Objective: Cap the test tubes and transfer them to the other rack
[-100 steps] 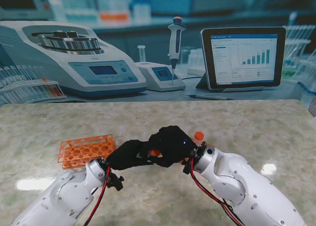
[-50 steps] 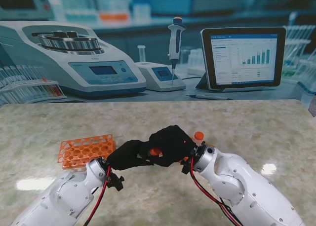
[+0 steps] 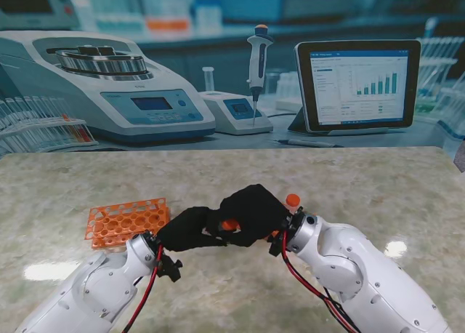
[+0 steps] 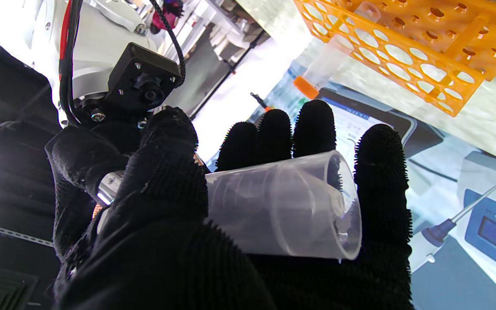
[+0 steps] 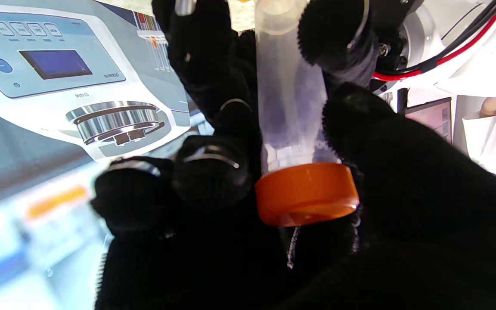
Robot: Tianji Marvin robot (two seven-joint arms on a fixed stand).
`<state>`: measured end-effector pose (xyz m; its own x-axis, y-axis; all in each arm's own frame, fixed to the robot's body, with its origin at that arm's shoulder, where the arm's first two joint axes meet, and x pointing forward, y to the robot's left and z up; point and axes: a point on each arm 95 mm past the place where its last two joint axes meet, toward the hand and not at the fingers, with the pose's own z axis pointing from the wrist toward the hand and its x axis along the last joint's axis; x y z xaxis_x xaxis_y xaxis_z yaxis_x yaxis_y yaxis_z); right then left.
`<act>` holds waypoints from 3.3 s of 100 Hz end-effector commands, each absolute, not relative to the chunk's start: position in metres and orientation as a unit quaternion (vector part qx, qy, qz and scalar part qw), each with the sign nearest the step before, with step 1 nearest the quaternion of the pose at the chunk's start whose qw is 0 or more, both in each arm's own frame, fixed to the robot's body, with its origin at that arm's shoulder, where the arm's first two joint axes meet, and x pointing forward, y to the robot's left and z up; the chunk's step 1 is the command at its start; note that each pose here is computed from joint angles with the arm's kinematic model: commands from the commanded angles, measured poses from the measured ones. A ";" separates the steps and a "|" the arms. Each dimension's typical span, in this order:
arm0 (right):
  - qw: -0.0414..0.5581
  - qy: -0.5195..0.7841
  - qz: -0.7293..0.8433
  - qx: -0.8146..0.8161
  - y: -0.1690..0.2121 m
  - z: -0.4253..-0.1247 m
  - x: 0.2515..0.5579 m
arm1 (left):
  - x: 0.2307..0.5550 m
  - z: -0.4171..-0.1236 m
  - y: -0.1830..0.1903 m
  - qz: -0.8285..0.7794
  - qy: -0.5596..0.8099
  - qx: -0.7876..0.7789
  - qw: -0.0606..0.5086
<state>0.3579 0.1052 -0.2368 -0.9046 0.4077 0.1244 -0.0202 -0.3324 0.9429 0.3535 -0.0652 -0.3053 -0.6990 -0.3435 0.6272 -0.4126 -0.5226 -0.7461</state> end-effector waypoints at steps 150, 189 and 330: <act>0.139 0.545 0.815 0.138 0.092 -0.217 0.321 | 0.359 -0.297 -0.071 0.749 -0.546 0.374 0.023; 0.147 0.550 0.812 0.131 0.086 -0.211 0.314 | 0.366 -0.300 -0.070 0.741 -0.551 0.384 0.020; 0.202 0.588 0.761 0.184 0.041 -0.208 0.318 | 0.381 -0.303 -0.042 0.728 -0.551 0.407 -0.030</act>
